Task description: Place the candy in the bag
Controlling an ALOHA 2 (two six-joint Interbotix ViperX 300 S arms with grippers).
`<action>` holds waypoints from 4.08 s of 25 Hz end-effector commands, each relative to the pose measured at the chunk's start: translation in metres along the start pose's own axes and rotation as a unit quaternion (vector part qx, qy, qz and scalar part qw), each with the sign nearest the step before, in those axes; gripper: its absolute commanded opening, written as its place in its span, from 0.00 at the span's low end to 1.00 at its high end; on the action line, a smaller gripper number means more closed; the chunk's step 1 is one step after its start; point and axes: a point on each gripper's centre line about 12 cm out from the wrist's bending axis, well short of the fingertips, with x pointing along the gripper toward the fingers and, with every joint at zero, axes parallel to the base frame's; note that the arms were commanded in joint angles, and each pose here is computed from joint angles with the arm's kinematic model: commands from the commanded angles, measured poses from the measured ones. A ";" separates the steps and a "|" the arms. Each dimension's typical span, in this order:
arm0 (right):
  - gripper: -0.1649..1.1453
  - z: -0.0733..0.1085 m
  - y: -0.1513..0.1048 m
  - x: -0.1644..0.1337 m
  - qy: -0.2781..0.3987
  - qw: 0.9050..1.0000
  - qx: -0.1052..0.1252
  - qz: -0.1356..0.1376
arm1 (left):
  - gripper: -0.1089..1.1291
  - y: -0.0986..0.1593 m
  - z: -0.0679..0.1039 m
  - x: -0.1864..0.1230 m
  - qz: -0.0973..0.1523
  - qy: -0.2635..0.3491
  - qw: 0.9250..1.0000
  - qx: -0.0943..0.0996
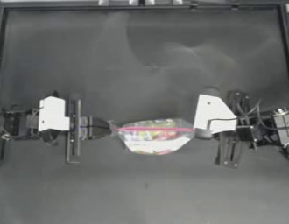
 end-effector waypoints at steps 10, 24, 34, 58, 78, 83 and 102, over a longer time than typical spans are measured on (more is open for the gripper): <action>0.15 0.027 0.010 -0.005 -0.056 0.998 -0.008 0.021 | 0.12 0.000 0.009 0.006 0.001 -0.012 1.000 -0.001; 0.15 0.037 0.016 0.016 -0.048 0.998 -0.031 0.005 | 0.12 0.000 0.009 0.017 0.000 -0.008 1.000 0.003; 0.15 0.033 0.015 0.029 -0.033 0.999 -0.040 -0.010 | 0.12 -0.001 -0.005 0.034 -0.001 0.016 1.000 0.007; 0.15 0.020 0.010 0.060 -0.048 0.998 -0.024 -0.032 | 0.12 0.006 -0.025 0.052 0.009 0.046 0.998 0.031; 0.17 0.015 0.012 0.068 -0.036 0.999 -0.011 -0.018 | 0.12 0.011 -0.029 0.058 0.014 0.054 0.998 0.040; 0.46 0.021 0.016 0.064 -0.056 0.998 -0.008 0.000 | 0.12 0.010 -0.029 0.058 0.012 0.054 0.998 0.039; 0.90 0.018 -0.002 0.024 -0.072 0.997 0.010 -0.008 | 0.12 0.008 -0.030 0.056 0.010 0.055 0.998 0.040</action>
